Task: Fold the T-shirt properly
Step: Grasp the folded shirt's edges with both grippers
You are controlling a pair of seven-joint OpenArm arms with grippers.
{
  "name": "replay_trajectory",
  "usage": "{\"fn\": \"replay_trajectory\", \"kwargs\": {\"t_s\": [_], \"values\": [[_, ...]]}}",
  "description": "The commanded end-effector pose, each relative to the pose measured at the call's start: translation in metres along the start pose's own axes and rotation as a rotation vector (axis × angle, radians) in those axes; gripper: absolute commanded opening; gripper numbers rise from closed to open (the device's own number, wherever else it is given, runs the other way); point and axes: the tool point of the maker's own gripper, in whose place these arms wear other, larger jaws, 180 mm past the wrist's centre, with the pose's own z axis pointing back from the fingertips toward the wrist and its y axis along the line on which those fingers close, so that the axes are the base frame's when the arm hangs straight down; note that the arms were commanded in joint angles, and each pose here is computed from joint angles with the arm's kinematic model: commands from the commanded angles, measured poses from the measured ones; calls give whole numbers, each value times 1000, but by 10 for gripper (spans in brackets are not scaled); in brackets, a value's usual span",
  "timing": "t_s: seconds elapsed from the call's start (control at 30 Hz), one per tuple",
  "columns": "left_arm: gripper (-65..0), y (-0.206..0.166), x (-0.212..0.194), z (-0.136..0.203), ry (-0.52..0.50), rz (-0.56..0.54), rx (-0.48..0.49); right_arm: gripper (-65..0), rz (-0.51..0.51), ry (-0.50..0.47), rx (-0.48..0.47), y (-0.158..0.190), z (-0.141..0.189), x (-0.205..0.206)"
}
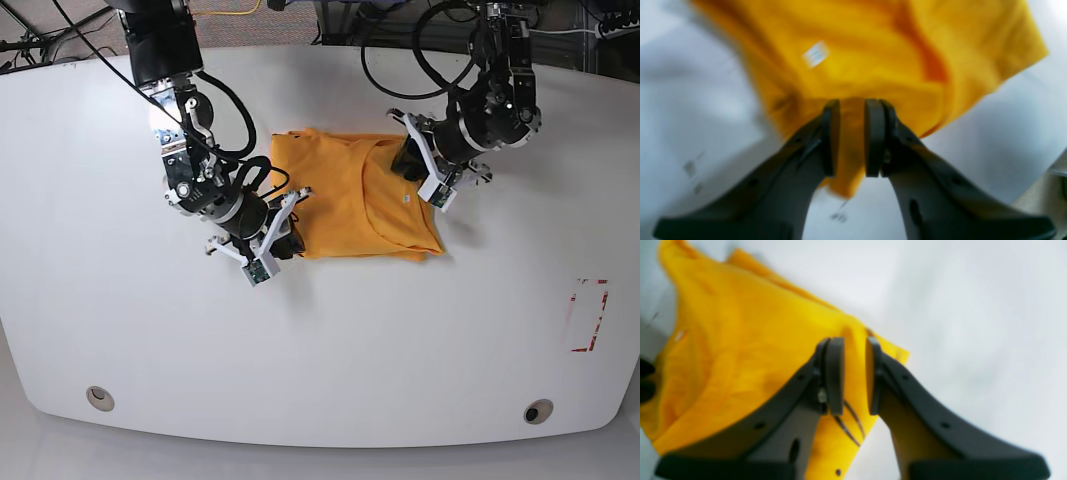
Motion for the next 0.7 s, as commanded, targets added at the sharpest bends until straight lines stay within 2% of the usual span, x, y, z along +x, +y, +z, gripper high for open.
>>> {"fn": "replay_trajectory", "kwargs": {"t_s": [0.0,0.37,0.5,0.67], "values": [[-546,3,4,-2,-19,5,0,-550,-12,-54,1,-8,-7,17],[-546,10,15,-12,-99,35,-5,-550,-21,-32,7,-12,-22,8],[-544,14,9,-19,-81,55,-12,-550,-23,-47,4,-14,-24,11],[-544,24,-9,-30,-26,86,-17,-550,-51,-35,-1,-18,-29,-4]]}}
